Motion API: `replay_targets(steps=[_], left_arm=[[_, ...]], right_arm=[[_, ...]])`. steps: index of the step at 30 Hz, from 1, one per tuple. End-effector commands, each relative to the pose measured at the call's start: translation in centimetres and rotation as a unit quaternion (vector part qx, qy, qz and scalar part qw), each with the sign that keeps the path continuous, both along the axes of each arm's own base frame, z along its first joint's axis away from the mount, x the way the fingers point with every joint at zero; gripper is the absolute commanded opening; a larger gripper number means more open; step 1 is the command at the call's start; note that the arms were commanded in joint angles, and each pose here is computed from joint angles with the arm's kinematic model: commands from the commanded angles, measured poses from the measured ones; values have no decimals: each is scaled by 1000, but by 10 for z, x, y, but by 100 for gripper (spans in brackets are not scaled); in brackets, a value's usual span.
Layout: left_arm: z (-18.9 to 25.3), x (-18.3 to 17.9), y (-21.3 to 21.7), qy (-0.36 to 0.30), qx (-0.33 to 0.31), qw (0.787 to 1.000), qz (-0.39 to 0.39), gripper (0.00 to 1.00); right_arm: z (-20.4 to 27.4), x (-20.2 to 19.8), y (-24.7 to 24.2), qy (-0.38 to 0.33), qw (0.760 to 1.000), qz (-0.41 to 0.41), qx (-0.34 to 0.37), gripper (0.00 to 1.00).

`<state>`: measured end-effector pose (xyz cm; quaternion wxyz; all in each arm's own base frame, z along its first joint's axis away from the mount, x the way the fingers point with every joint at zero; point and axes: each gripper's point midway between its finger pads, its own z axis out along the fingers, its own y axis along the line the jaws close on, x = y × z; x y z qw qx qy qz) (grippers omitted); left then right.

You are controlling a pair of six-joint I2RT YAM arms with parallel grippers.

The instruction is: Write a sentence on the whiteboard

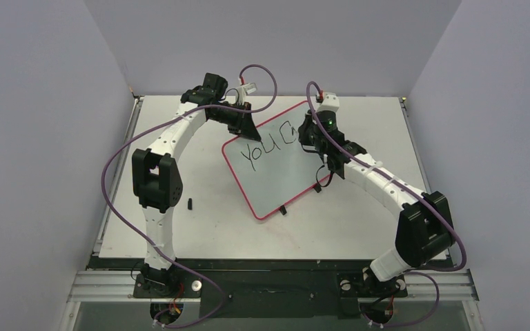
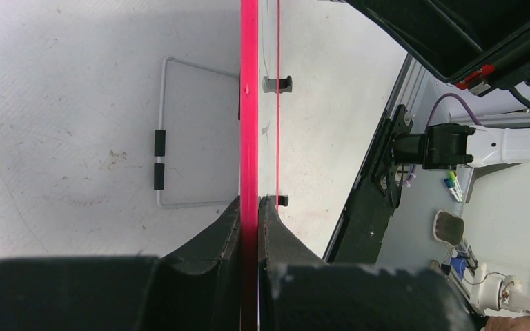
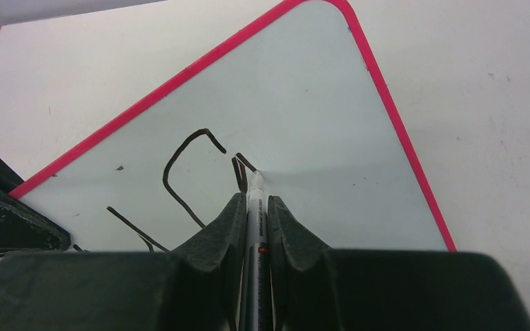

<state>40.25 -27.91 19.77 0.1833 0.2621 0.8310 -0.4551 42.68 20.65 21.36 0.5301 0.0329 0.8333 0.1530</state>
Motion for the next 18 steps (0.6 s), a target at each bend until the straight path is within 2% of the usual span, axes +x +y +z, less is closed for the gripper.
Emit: replay_targets(steps=[1,8,18], left_arm=[[34,0,-5,-88,-2,996,-25,0],[34,1,-4,-89,0,996,-24,0],[35,0,-4,-90,-2,996,-24,0]], right_arm=[[0,-6,-8,-3,1000,-8,-1,0],[11,-10,-21,-11,1000,-25,-13,0],[53,-8,-34,-61,997,-36,-8,0]])
